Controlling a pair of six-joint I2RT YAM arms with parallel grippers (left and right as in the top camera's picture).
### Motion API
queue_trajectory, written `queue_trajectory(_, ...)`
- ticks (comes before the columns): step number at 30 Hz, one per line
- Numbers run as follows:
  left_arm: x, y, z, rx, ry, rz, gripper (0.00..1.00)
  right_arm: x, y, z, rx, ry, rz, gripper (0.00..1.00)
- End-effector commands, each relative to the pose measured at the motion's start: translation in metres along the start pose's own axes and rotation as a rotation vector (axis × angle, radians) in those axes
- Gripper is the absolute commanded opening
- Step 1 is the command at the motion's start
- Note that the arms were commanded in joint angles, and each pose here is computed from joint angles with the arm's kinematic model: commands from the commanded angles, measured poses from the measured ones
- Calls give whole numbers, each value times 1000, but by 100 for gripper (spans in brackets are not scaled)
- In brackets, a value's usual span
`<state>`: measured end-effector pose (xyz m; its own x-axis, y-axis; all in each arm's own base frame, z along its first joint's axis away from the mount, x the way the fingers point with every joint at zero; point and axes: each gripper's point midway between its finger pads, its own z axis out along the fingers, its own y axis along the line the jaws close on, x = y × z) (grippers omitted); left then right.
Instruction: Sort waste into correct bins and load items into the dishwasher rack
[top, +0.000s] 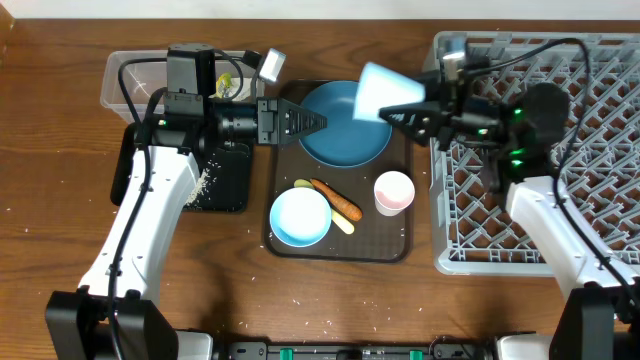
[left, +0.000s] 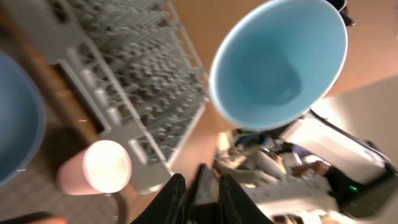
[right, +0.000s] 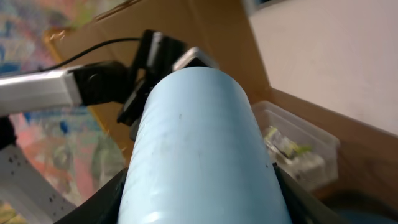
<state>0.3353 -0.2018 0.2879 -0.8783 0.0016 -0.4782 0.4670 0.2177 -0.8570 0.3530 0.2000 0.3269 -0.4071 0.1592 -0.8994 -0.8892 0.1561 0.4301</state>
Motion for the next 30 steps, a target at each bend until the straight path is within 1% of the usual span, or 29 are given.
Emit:
queue_trajectory(1,-11,22,-4,-142,-53,10,22,-3,-6,-12,19,6,70,27)
queue_trajectory(7,-12,84,-22,-485,-127,-63,23,4,-29,-23,116,-3,120,29)
queue_trajectory(8,-11,95,-28,-558,-137,-79,23,8,-39,-24,158,-3,130,29)
queue_trajectory(11,-7,116,-43,-700,-154,-107,23,23,-65,-30,290,3,167,30)
queue_trajectory(14,-5,129,-55,-801,-166,-123,24,33,-85,-38,409,9,194,30)
queue_trajectory(16,-3,135,-61,-845,-171,-129,25,35,-93,-43,472,6,202,30)
queue_trajectory(19,-2,140,-64,-874,-172,-134,25,34,-98,-52,560,6,192,34)
queue_trajectory(25,1,148,-62,-881,-156,-153,27,33,-91,-80,775,32,164,35)
queue_trajectory(30,5,154,-61,-885,-142,-169,27,38,-74,-110,952,76,181,35)
